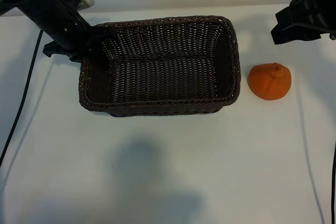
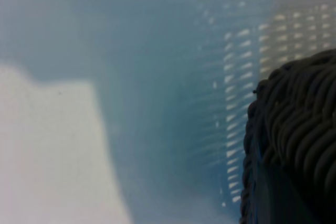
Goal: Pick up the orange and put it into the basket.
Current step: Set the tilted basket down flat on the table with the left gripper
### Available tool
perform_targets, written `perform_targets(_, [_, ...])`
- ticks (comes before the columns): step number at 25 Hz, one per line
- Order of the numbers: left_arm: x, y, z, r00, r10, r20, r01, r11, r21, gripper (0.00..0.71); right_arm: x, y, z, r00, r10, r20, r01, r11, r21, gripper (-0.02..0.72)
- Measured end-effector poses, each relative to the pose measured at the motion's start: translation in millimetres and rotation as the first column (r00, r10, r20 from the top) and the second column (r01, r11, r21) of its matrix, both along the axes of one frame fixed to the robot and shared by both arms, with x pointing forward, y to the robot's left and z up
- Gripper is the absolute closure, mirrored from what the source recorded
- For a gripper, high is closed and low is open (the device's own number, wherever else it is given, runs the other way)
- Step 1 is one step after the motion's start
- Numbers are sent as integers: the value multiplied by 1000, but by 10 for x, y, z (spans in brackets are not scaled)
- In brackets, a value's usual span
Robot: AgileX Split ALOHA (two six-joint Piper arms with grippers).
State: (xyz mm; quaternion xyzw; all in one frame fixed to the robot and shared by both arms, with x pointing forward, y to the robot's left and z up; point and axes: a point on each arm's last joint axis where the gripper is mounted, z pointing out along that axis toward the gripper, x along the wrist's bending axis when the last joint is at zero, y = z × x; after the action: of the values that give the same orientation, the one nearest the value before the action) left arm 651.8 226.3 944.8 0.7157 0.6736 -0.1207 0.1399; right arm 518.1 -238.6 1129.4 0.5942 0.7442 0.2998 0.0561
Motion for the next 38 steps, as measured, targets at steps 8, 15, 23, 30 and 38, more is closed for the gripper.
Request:
perform_targets(8, [7,-5,-76,1000,-17,-12,17,1000,-3,551,-3,0,-2,1000,2,-4,-2,1000,0,312])
perform_targets(15, [17,-8,-205,999,-27,-40,27,1000,-3,551,-3,0,-2,1000,2,-4,-2,1000,0,312])
perform_targets(23, [25,-16,-273,998,-24,-59,24,1000,-10,551,-3,0,-2,1000,2,-4,-2,1000,0,312])
perform_targets(30, [25,-18,-275,998,-24,-60,23,1000,-13,551,-3,0,-2,1000,2,-4,-2,1000,0,312])
perform_targets(38, [39,-21,-263,998,-25,-58,24,1000,-15,527,-3,0,-2,1000,2,-4,-2,1000,0,312])
